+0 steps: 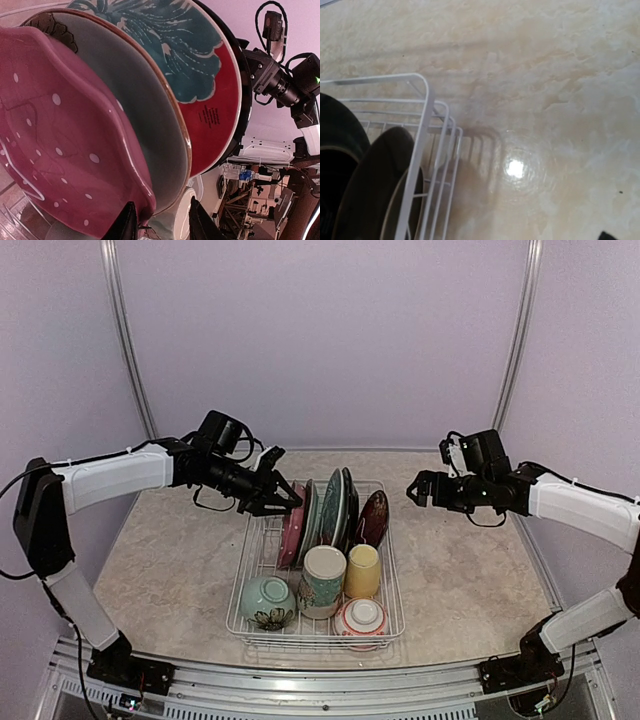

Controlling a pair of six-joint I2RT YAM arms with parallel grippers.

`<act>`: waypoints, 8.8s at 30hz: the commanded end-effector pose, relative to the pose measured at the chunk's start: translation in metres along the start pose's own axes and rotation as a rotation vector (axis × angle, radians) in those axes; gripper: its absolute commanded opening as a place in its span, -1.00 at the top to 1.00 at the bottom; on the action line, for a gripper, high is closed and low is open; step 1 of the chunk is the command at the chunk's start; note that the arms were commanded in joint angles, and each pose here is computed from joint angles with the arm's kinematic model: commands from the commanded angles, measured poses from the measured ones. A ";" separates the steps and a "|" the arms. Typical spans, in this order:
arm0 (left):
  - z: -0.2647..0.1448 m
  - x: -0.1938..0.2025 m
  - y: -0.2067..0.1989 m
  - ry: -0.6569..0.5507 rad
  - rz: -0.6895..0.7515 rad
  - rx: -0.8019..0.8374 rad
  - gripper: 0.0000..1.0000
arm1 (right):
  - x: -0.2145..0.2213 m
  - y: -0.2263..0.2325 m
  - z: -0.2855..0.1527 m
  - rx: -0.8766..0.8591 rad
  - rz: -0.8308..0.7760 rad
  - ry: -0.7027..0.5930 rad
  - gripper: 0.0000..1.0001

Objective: Unload the mixed dishes from the dish rack
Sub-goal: Grab the plate from the dish rack, then place the plate at the center of the board, then grab the plate from the dish rack.

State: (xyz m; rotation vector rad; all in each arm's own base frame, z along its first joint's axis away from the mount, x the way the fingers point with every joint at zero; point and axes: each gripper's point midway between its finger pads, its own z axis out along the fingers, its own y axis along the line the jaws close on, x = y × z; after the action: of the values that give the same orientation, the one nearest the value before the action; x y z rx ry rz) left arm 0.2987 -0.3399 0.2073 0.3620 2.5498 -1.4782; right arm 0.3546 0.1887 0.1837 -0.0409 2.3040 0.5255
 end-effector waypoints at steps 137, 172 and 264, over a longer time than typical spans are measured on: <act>-0.232 -0.136 0.203 -0.325 -0.195 -1.079 1.00 | 0.013 -0.013 0.009 0.024 -0.011 -0.051 -1.00; -0.172 -0.141 0.260 -0.224 -0.377 -0.846 0.34 | 0.016 -0.032 0.043 0.186 0.108 0.093 -1.00; 0.058 -0.012 -0.003 -0.034 0.060 -0.703 0.91 | 0.015 0.003 -0.039 0.083 0.063 -0.128 -0.99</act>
State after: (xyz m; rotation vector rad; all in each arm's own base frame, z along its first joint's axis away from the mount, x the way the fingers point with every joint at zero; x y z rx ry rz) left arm 0.3167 -0.3859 0.1913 0.2447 2.7307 -0.4670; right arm 0.3195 0.1793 0.1956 0.1237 2.2280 0.4561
